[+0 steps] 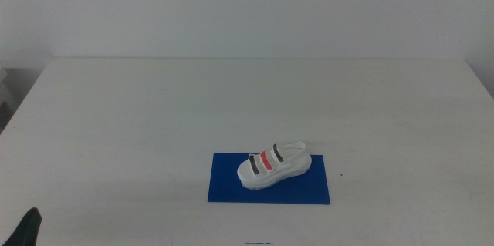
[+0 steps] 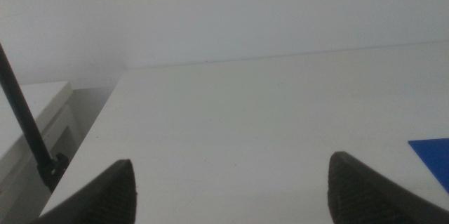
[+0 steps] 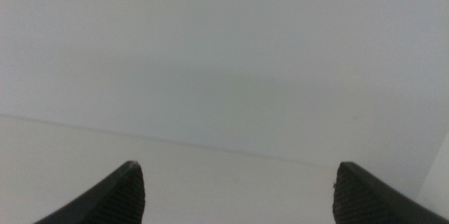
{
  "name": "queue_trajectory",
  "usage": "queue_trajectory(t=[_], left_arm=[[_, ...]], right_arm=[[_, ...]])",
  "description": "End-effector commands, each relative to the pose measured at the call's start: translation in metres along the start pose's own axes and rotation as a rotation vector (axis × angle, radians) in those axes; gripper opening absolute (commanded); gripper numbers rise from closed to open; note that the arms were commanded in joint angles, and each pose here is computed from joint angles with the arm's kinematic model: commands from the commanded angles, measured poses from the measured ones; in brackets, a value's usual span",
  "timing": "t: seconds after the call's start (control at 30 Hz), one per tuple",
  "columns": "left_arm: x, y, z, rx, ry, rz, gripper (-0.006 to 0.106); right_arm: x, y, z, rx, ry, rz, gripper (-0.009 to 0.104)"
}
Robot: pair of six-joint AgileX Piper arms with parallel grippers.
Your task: Use one arm to grab the shoe from the table and place it on the mat.
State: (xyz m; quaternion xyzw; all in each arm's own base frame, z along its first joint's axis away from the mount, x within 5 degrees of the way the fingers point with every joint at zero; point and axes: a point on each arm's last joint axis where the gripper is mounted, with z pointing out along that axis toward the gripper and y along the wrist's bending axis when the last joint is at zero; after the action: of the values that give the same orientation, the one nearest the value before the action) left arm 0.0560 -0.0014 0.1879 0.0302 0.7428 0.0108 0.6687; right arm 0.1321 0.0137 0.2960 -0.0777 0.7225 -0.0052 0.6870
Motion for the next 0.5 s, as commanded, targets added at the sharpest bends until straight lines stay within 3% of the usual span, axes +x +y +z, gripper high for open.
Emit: queue_trajectory(t=[0.0,0.47], left_arm=[[-0.009,0.0,-0.002,0.0,-0.102,-0.023,0.094],[-0.009,0.0,-0.002,0.0,-0.102,-0.023,0.094]], right_arm=[[-0.017,-0.004,-0.009,0.04,-0.151,-0.03,0.075],[0.002,0.001,-0.047,0.0,-0.085,-0.001,0.075]])
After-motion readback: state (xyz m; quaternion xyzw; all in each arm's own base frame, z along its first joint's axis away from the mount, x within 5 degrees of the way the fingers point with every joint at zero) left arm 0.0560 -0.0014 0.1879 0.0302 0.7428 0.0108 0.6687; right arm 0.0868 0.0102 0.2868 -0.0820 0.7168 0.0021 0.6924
